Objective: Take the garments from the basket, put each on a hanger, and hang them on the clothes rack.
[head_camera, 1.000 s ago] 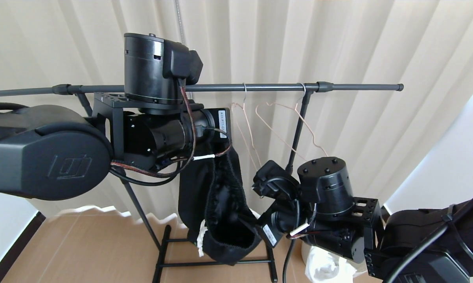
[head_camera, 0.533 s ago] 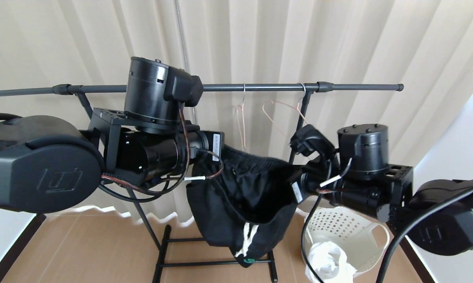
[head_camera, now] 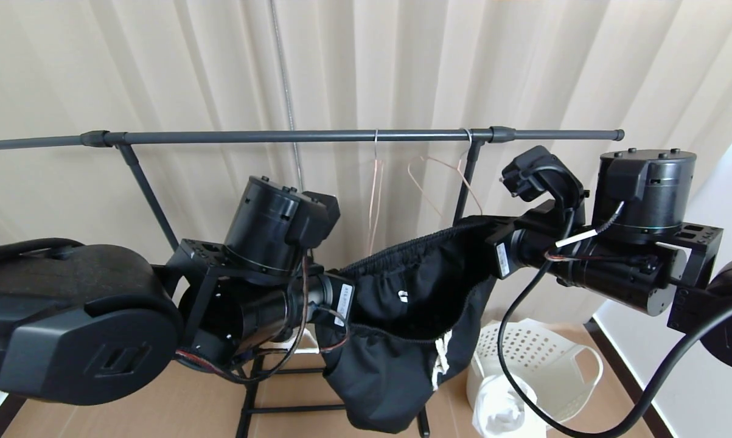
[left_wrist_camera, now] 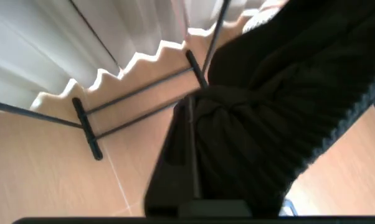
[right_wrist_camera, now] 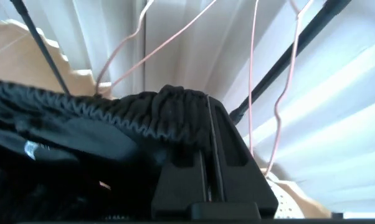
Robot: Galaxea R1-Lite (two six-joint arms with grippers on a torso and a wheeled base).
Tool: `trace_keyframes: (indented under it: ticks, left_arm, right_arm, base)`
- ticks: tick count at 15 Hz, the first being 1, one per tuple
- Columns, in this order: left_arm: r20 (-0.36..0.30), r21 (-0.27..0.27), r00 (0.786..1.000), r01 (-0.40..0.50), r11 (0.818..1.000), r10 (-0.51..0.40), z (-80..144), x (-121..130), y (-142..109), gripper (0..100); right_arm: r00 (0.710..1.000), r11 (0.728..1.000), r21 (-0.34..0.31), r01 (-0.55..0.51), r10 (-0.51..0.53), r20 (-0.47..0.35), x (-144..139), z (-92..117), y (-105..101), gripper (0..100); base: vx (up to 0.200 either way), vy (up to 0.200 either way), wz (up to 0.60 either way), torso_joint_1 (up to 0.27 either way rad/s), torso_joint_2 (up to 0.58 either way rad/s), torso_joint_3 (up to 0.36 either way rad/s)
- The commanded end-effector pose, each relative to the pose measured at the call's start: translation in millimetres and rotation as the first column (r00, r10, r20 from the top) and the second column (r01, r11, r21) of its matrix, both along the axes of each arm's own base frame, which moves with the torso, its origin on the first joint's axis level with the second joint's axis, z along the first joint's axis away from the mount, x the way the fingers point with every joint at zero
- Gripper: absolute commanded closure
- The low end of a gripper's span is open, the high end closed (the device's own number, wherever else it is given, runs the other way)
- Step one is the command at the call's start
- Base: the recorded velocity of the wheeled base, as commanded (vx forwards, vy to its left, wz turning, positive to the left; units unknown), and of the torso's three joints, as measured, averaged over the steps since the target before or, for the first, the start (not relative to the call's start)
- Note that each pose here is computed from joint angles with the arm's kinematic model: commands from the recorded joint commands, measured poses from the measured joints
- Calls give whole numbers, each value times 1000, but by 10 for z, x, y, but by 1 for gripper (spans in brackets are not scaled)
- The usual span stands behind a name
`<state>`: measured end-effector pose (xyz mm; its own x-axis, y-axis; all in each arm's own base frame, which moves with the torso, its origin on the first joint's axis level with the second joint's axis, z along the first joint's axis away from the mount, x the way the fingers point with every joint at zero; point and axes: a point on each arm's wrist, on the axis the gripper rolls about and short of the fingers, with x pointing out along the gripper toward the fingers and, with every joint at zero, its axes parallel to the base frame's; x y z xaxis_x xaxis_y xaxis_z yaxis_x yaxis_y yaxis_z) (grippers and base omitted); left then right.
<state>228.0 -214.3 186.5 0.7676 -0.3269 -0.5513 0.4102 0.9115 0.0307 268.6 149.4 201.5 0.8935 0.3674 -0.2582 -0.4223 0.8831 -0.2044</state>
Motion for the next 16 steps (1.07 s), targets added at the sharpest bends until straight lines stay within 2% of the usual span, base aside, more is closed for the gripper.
trace_keyframes:
  ticks: [1, 4, 6, 9, 11, 13, 16]
  left_arm:
    - [-23, 6, 999, 26, 1000, -26, -64, -23, -29, 0]
    - [-45, -9, 997, 59, 998, -60, -79, -43, -16, 0]
    - [-78, -29, 989, 125, 992, -127, -100, -87, 30, 0]
    - [-101, -144, 963, 233, 962, -249, -63, -114, 217, 0]
    - [-104, -160, 955, 259, 952, -278, -115, -88, 289, 0]
    - [-95, -142, 966, 226, 964, -241, -179, 3, 242, 0]
    - [-23, -77, 998, 63, 995, -64, -182, 360, 154, 0]
  right_arm:
    - [1000, 1000, -8, 18, -18, 14, 6, 28, -71, 100]
    - [999, 999, -10, 37, -37, 17, 41, 31, -116, 100]
    - [999, 999, -15, 38, -38, 12, 59, 12, -112, 100]
    - [999, 998, -41, 41, -41, 10, 89, -25, -129, 100]
    - [999, 998, -42, 44, -44, 10, 83, -24, -137, 100]
    - [999, 998, -45, 44, -44, 8, 80, -35, -139, 100]
    - [999, 998, -45, 42, -41, 13, 57, -20, -145, 100]
  base:
    - [0, 0, 0, 0, 0, 0]
    - [0, 0, 0, 0, 0, 0]
    - [0, 0, 0, 0, 0, 0]
    - [0, 0, 0, 0, 0, 0]
    - [0, 0, 0, 0, 0, 0]
    - [0, 0, 0, 0, 0, 0]
    - [0, 0, 0, 0, 0, 0]
